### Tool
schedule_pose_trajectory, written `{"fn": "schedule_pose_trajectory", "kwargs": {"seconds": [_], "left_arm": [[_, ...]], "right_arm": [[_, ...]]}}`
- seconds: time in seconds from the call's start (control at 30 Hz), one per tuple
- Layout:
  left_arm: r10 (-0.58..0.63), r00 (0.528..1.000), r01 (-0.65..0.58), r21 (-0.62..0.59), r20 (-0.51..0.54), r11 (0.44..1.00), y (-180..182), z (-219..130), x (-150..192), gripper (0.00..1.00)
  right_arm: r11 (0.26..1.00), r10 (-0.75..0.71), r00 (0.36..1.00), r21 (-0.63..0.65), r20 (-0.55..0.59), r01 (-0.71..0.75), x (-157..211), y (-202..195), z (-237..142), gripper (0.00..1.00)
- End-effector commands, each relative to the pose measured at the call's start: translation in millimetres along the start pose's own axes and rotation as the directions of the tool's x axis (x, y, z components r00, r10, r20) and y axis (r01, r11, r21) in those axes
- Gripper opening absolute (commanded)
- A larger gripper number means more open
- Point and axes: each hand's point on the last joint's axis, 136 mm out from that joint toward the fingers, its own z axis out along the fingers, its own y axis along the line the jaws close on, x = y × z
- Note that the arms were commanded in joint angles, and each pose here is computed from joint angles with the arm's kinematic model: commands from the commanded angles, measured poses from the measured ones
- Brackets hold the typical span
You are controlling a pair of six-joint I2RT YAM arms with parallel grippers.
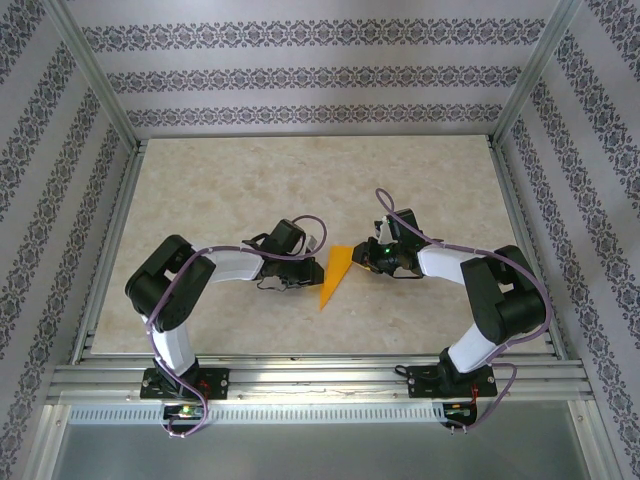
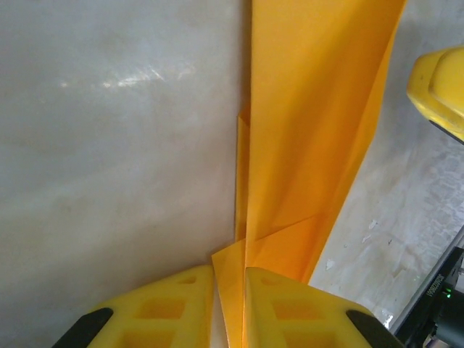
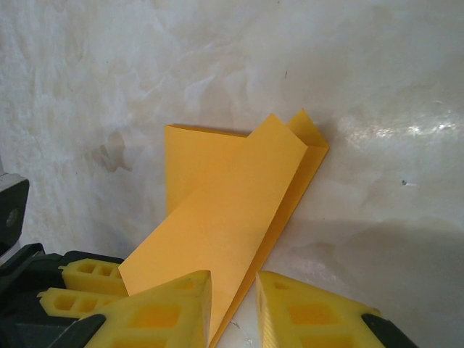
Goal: Fold a paper plane with a square sheet of paper (pick it up from the middle)
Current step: Turn over the paper at the center of the table.
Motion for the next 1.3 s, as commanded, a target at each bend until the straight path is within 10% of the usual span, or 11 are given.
{"fn": "schedule_pose_trajectory", "kwargs": {"seconds": [0.0,1.27], "left_arm": [[0.014,0.998,-0.013,0.015,-0.057,1.0,-3.0,4.5,7.2,0.21],[0.013,0.999,-0.005,0.16,-0.053,0.987,-28.7,16.7,-2.5,0.25]], "right_arm": [[1.0,0.005,1.0,-0.004,0.0,-0.005,4.1,-0.6,1.5,0.24],[1.0,0.029,0.998,0.007,-0.059,-0.029,21.1,-10.0,17.2,0.25]]}}
